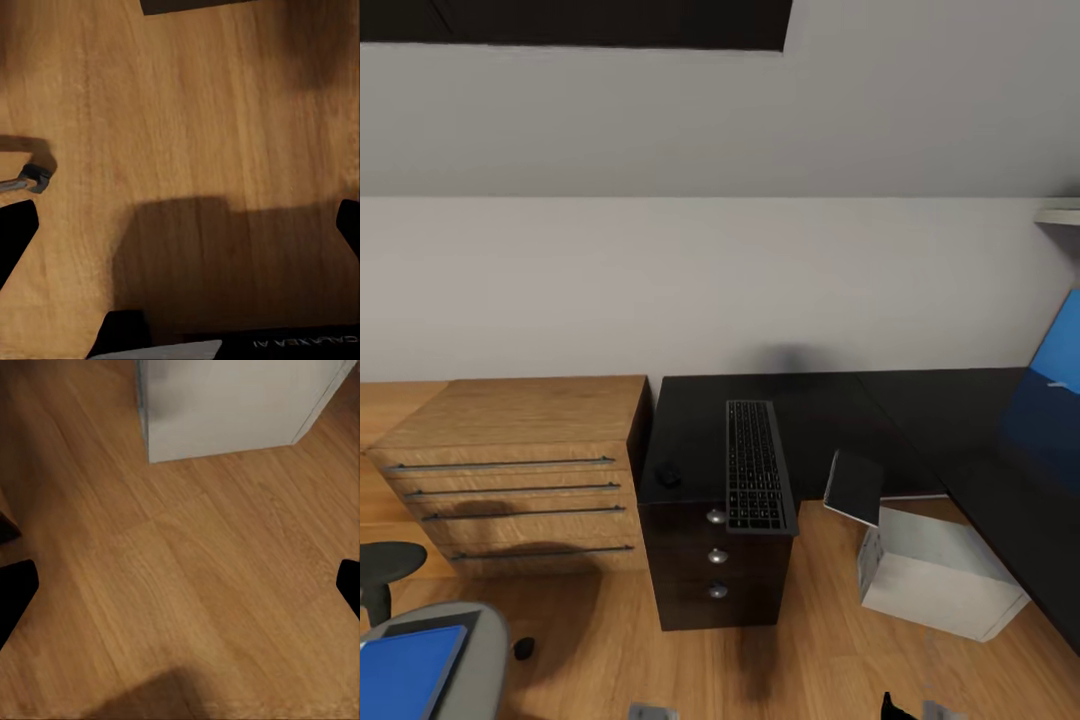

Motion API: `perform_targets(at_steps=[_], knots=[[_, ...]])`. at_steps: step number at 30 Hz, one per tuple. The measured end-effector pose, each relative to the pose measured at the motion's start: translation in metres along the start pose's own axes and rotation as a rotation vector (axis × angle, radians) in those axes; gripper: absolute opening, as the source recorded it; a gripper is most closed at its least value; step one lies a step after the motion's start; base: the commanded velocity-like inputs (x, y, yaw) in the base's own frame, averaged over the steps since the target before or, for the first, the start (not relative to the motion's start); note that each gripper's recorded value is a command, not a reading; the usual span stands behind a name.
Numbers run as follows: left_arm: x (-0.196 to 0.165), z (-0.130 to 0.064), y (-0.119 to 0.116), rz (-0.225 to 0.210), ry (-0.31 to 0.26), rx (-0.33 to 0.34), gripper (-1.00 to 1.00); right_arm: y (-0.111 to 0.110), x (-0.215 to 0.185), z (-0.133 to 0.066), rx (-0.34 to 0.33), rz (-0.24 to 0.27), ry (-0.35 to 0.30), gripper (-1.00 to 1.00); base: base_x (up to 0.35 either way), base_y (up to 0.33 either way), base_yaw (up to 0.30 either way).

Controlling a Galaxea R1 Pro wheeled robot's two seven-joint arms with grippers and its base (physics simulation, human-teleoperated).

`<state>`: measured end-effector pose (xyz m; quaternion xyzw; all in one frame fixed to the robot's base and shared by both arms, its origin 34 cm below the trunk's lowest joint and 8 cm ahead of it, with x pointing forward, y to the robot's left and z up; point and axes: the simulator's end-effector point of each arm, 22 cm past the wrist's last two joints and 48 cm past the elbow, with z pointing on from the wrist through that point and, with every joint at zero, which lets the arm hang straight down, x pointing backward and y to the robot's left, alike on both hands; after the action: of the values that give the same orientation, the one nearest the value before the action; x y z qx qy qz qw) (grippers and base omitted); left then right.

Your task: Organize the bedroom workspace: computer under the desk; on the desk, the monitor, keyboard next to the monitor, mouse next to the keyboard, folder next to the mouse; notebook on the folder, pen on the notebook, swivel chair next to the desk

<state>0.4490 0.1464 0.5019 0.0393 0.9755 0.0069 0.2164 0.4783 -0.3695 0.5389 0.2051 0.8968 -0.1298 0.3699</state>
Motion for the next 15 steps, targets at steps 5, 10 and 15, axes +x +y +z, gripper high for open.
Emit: perform_targets(at_steps=[5, 10, 15], knots=[[0.007, -0.006, 0.000, -0.072, 0.024, 0.029, 1.00, 0.010, 0.021, -0.018, -0.024, -0.010, 0.014, 1.00, 0.000, 0.000, 0.000], [0.009, -0.012, 0.009, -0.063, 0.038, 0.008, 1.00, 0.025, 0.037, -0.033, -0.036, 0.004, 0.063, 1.00, 0.000, 0.000, 0.000], [0.010, -0.018, 0.020, -0.046, 0.046, -0.008, 1.00, 0.030, 0.047, -0.046, -0.034, 0.021, 0.097, 1.00, 0.000, 0.000, 0.000]])
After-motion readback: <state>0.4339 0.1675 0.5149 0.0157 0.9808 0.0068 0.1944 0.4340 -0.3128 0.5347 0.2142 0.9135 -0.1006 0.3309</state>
